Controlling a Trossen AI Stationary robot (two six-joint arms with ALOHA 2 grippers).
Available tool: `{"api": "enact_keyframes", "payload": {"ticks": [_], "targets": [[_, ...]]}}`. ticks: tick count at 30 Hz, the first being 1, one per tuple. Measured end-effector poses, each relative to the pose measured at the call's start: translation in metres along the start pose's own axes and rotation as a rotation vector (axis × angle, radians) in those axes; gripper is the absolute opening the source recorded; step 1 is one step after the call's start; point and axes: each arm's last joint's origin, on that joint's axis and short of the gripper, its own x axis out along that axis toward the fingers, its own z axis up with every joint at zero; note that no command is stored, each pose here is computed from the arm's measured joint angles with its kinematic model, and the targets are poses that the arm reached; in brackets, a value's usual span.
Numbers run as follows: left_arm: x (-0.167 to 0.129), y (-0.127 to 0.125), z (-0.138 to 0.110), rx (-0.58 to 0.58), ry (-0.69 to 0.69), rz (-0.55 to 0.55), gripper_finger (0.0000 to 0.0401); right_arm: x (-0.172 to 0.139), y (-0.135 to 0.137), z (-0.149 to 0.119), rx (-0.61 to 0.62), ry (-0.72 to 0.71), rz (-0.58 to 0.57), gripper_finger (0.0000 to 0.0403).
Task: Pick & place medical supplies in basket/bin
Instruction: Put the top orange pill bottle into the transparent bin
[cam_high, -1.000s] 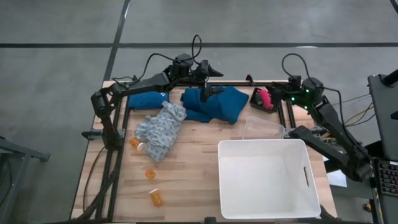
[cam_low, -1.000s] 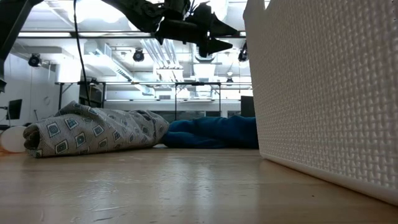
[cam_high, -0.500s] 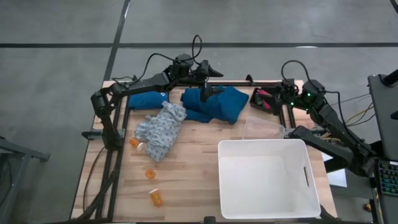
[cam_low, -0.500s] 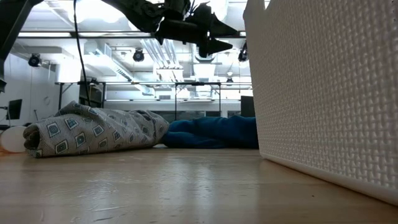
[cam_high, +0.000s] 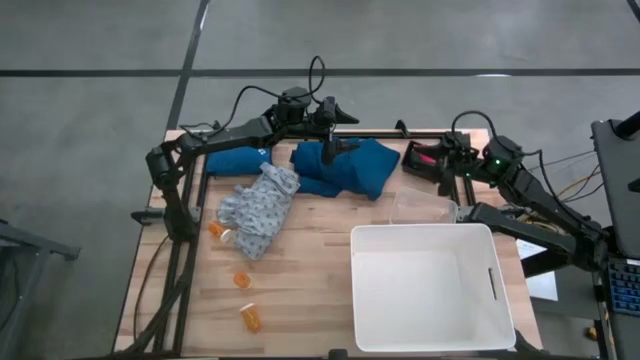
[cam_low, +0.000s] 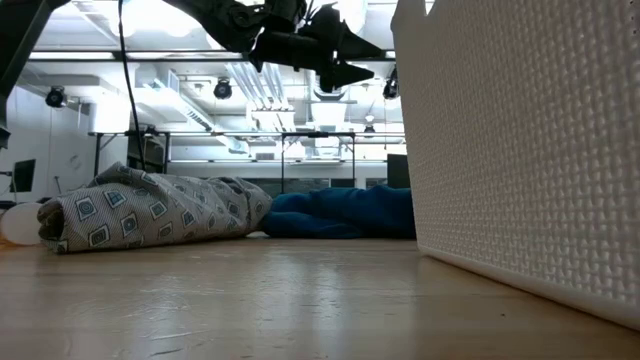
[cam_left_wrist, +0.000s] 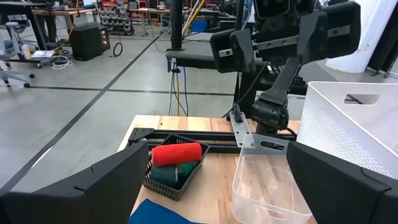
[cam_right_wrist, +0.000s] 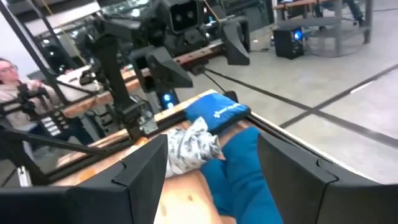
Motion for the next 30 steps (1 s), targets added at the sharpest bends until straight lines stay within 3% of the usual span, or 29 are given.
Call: {"api": "enact_keyframes", "payload": {"ticks": [17, 30], "targets": [[0.0, 0.0, 0.0, 0.0, 0.0, 0.0, 0.0386, 0.01, -0.008, -0.007, -0.045, 0.04, -0.092, 0.0255], [0.0, 0.0, 0.0, 0.0, 0.0, 0.0, 0.0387, 0.018, -0.01, -0.01, -0.033, 0.089, -0.047, 0.0278]]}}
